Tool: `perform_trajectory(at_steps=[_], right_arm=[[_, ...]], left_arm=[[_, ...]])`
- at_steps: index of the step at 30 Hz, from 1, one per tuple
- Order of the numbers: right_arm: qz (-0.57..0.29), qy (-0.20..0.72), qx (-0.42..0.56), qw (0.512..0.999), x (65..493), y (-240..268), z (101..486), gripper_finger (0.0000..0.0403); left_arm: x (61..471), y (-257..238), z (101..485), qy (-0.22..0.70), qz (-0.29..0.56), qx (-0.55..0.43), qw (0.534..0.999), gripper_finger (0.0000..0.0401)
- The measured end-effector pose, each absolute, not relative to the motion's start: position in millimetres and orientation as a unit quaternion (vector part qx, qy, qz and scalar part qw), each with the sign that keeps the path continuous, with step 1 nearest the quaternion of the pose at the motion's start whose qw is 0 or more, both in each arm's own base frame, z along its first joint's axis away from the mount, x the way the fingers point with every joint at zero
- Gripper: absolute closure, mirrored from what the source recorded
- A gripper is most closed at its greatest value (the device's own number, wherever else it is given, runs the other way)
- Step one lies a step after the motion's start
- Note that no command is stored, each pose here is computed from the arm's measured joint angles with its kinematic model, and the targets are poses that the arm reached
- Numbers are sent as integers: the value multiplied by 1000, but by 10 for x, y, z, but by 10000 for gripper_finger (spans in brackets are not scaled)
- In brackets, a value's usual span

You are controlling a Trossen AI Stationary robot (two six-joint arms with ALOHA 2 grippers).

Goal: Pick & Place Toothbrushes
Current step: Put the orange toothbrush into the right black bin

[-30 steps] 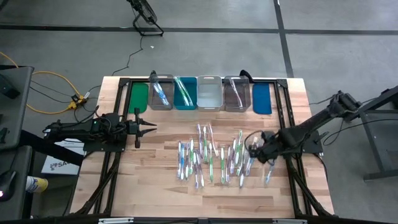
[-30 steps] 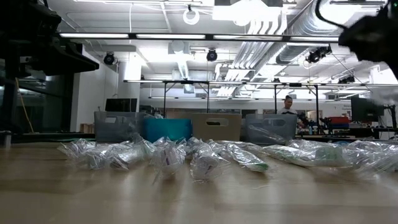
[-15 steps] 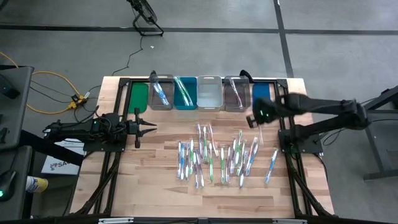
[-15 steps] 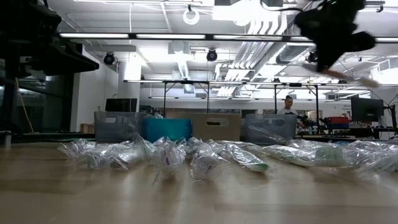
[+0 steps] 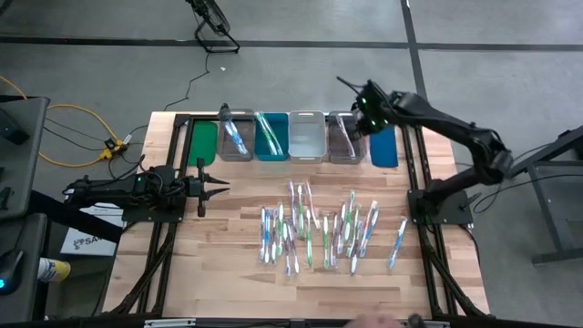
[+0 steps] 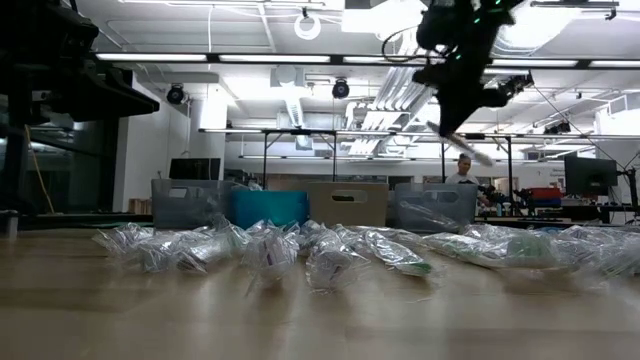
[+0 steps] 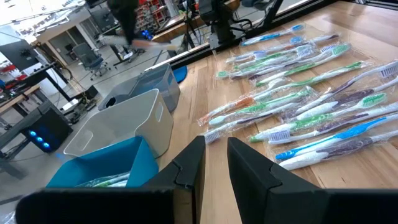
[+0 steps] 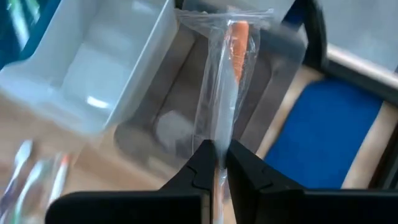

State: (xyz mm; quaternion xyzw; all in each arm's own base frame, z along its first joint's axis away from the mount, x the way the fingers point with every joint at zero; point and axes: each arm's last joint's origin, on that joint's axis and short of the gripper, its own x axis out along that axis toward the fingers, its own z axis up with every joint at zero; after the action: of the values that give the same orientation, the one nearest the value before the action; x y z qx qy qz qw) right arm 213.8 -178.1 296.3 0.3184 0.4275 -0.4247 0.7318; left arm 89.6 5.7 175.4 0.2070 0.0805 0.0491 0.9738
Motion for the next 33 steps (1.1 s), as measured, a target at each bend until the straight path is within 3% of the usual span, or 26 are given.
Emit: perform_trajectory(at_steps=[11,24,33], right_arm=[[-432,426,291,740,2535,-2521,2776,385],[-409,475,344,699,2696,-2648,2342,380],[-403,485,339,698,2690,-2642,2331,313]], left_arm=[[896,57,1754,80,49,207,974,336],[896,57,1754,80,49,207,974,336],[896,57,1754,80,49,207,974,336]])
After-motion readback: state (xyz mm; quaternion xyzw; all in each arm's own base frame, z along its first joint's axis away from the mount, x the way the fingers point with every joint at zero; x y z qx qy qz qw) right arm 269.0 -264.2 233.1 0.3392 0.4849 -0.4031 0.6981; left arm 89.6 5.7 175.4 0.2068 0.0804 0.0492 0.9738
